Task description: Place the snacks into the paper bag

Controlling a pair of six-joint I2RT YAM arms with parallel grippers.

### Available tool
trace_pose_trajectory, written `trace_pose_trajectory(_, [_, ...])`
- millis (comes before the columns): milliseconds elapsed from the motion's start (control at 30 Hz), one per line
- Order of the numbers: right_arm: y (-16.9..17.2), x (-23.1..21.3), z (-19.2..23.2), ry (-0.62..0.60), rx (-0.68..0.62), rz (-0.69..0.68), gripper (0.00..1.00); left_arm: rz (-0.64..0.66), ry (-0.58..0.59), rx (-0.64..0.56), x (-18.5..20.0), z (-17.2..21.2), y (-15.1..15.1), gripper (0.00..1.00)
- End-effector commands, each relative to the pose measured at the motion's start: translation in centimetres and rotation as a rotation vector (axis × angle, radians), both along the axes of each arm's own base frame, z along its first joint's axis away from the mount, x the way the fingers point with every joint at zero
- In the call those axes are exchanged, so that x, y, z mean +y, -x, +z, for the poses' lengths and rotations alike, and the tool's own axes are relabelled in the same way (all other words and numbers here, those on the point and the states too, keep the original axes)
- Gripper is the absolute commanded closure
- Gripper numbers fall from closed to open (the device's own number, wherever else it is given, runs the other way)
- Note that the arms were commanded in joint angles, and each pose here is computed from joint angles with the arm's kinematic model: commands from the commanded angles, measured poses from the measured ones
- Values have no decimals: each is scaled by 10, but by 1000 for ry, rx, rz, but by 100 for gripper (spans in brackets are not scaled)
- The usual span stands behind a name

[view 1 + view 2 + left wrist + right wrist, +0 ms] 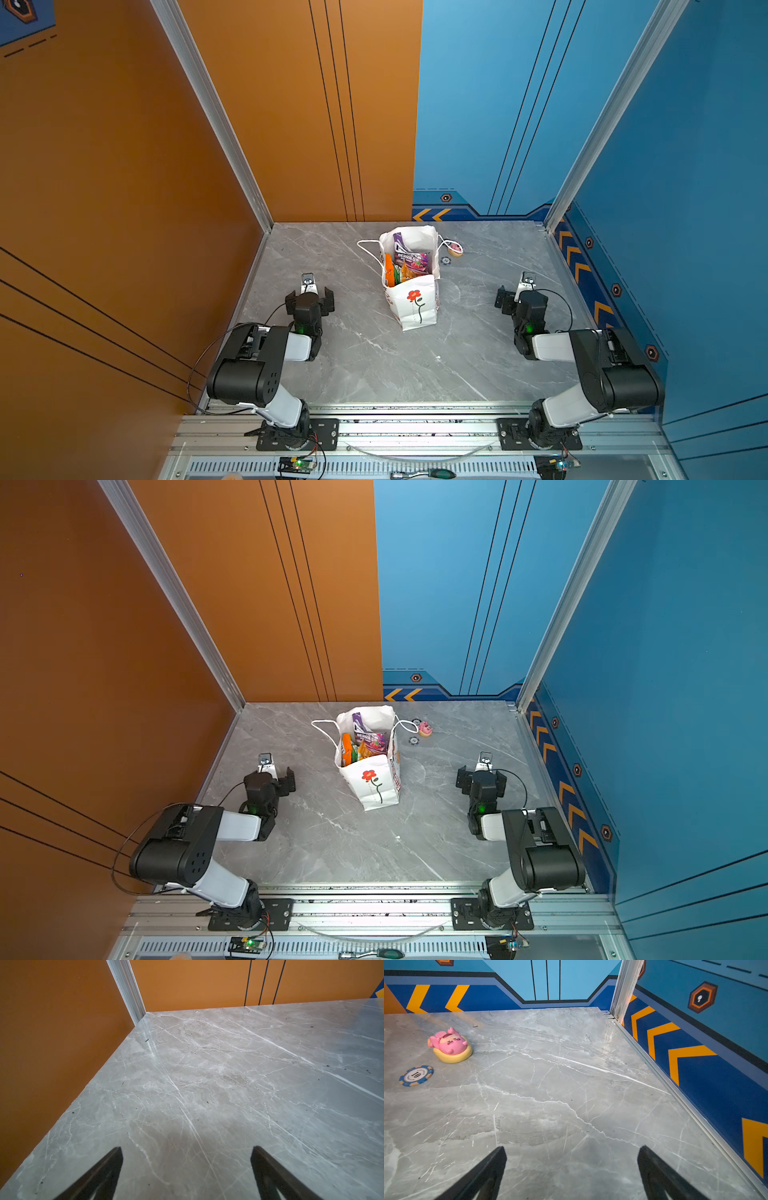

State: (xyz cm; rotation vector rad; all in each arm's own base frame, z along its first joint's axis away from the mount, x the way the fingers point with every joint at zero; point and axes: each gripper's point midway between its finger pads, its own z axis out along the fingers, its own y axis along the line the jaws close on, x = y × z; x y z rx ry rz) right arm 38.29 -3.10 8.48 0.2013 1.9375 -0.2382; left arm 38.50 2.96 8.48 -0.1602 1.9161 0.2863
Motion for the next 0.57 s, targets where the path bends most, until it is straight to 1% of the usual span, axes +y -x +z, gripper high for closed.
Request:
trace_pose_trajectory(0, [-6,2,9,-26,-39,11,0,-2,19,-31,0,9,-4,2])
trace_pose_trajectory(533, [-6,2,9,-25,-37,11,0,-3,20,-30,0,8,-4,2])
